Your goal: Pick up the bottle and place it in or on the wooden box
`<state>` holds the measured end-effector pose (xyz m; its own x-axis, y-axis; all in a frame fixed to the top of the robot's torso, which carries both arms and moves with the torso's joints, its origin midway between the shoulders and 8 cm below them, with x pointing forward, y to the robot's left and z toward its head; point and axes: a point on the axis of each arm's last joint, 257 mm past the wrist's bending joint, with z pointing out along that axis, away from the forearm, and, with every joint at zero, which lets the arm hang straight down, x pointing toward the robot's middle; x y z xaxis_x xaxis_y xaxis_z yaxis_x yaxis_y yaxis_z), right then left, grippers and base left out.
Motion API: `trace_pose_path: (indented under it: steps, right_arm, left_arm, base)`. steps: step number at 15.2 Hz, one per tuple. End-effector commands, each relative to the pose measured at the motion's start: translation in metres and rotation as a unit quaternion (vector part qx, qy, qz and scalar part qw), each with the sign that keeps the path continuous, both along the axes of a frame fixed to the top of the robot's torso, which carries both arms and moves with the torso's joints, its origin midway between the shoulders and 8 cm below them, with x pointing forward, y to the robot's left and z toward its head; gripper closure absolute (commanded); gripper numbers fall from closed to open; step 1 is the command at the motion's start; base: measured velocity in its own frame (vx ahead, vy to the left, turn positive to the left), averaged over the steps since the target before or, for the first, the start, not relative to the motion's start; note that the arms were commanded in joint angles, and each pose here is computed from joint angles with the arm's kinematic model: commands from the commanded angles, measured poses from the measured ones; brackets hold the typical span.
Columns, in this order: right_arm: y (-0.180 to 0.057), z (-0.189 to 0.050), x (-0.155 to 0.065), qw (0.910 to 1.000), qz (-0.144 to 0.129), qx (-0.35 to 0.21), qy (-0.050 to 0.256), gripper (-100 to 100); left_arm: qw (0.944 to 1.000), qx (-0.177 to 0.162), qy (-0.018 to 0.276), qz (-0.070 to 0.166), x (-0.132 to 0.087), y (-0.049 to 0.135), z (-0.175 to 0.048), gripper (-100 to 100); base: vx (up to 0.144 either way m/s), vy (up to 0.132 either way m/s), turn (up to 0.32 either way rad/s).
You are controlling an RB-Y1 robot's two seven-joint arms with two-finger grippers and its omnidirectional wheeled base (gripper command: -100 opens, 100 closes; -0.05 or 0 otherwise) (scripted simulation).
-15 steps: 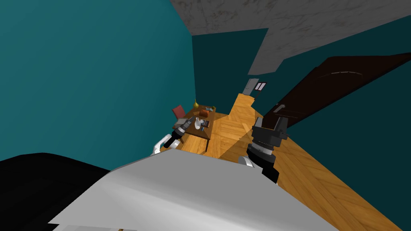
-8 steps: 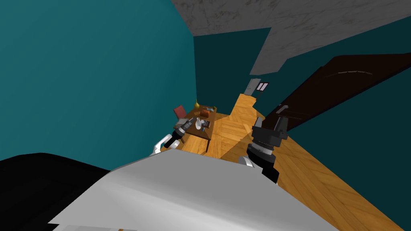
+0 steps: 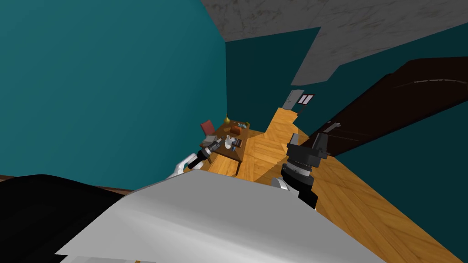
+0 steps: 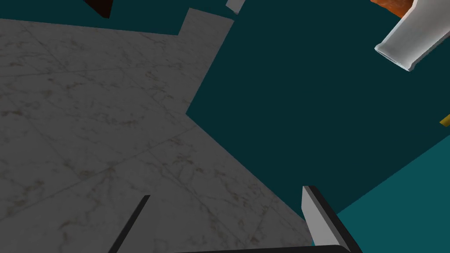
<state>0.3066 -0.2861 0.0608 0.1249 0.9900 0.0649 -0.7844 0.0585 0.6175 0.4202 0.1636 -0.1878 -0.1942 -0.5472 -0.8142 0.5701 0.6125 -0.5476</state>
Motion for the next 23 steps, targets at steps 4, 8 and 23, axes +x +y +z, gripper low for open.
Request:
trace_pose_path:
  steps: [4, 8, 23]
  right_arm:
    - [0.0, 0.0, 0.0, 1.0, 0.0, 0.0, 0.0, 0]
    - [0.0, 0.0, 0.0, 1.0, 0.0, 0.0, 0.0, 0]
    - [0.0, 0.0, 0.0, 1.0, 0.0, 0.0, 0.0, 0]
  left_arm:
    - [0.9994, 0.033, 0.007, -0.006, -0.001, -0.001, -0.018, -100]
    - [0.9994, 0.033, 0.007, -0.006, -0.001, -0.001, -0.018, -100]
    - [0.9815, 0.185, 0.013, 0.047, 0.063, 0.085, -0.043, -100]
  base:
    - [0.017, 0.013, 0.056]
    - [0.003, -0.002, -0.009]
    - [0.01, -0.026, -0.102]
